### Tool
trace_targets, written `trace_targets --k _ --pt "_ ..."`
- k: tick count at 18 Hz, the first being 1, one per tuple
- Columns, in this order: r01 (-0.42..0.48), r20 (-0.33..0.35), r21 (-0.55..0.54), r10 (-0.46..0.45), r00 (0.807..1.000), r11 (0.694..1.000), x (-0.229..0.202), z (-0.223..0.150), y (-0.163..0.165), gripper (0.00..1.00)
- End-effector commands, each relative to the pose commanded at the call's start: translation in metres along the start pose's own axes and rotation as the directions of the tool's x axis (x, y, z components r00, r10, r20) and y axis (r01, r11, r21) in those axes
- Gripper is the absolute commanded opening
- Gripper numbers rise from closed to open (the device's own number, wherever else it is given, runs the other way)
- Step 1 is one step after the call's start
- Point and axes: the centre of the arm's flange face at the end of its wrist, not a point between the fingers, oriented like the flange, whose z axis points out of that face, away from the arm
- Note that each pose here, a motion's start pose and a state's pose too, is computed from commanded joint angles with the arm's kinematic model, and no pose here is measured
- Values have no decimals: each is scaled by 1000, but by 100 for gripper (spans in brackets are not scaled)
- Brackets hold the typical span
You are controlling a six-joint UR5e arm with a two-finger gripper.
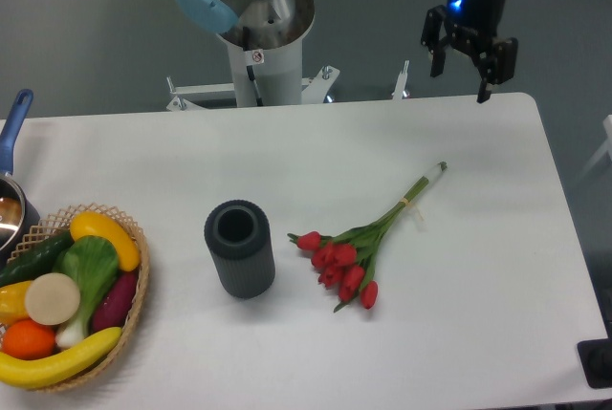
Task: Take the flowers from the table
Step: 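Move the open gripper down toward the red tulip bouquet stems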
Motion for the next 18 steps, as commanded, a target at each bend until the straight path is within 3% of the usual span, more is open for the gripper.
trace_targets --k 6,8,12,15,18 --pt "16 -3 0 -16 1000 1000 0 1 -8 100" --pt "108 -4 4 -108 994 994 0 3 -10 100" --pt "192 -24 11 -191 981 981 -2 14 -34 100" --pt "321 -55 9 -320 946 947 1 29 -44 100" --pt "356 -111 9 -353 929 934 -1 55 -59 100"
